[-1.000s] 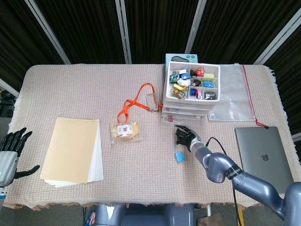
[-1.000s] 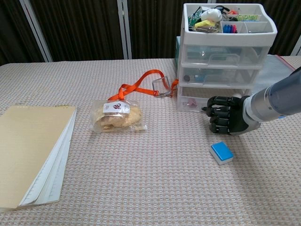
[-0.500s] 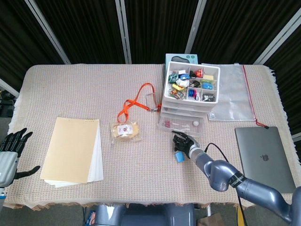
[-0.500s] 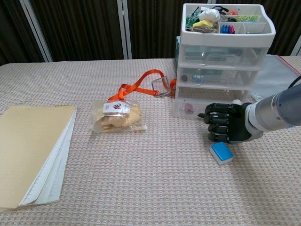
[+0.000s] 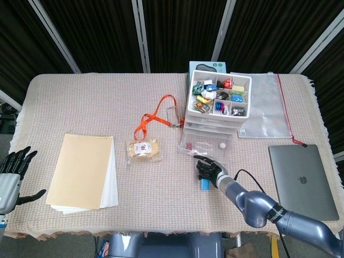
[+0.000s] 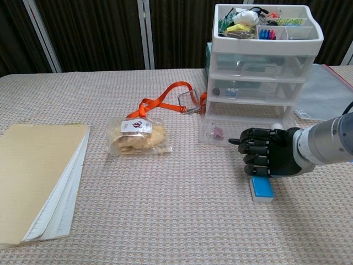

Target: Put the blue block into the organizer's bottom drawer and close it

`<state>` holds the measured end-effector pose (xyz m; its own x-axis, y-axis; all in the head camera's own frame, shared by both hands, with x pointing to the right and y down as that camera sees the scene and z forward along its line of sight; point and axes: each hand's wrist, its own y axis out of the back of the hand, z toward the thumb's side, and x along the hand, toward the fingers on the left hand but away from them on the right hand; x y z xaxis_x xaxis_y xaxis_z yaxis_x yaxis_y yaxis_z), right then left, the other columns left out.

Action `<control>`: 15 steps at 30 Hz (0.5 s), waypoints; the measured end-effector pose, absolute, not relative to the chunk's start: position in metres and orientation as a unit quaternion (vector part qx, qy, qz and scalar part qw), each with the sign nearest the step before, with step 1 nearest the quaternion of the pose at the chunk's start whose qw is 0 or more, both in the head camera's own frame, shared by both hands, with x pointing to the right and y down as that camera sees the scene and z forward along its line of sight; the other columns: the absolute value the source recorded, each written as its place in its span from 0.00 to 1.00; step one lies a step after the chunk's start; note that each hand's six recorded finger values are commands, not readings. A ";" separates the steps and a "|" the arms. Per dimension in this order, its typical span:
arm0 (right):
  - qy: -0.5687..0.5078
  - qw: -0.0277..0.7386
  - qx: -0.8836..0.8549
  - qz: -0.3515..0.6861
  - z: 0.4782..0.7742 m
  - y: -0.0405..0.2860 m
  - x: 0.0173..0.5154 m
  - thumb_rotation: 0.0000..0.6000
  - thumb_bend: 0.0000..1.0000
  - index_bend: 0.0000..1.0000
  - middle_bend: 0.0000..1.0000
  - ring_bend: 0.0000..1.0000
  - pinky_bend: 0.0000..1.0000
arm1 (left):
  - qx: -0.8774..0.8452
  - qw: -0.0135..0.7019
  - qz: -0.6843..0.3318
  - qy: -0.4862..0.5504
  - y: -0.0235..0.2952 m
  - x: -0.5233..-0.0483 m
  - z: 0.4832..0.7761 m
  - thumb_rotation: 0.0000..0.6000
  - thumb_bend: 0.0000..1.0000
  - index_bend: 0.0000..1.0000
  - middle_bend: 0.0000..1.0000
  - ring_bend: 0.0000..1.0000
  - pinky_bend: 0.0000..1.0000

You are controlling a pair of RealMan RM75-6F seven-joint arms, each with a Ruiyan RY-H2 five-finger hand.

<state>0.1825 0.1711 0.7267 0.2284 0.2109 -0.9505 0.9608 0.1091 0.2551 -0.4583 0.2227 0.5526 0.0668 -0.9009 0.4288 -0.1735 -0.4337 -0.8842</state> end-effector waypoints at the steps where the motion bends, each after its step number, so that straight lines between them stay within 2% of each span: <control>1: 0.513 0.538 0.571 -0.348 0.725 0.172 0.182 1.00 0.54 0.41 0.78 0.83 0.73 | -0.649 0.335 -0.543 0.414 0.223 -0.458 0.553 1.00 0.13 0.08 0.00 0.00 0.00; 9: 0.510 0.537 0.574 -0.349 0.719 0.177 0.183 1.00 0.54 0.39 0.78 0.83 0.73 | -0.650 0.335 -0.541 0.415 0.223 -0.458 0.552 1.00 0.13 0.07 0.00 0.00 0.00; 15: 0.502 0.522 0.594 -0.350 0.713 0.177 0.181 1.00 0.49 0.34 0.78 0.83 0.73 | -0.649 0.339 -0.541 0.414 0.223 -0.458 0.551 1.00 0.13 0.07 0.00 0.00 0.00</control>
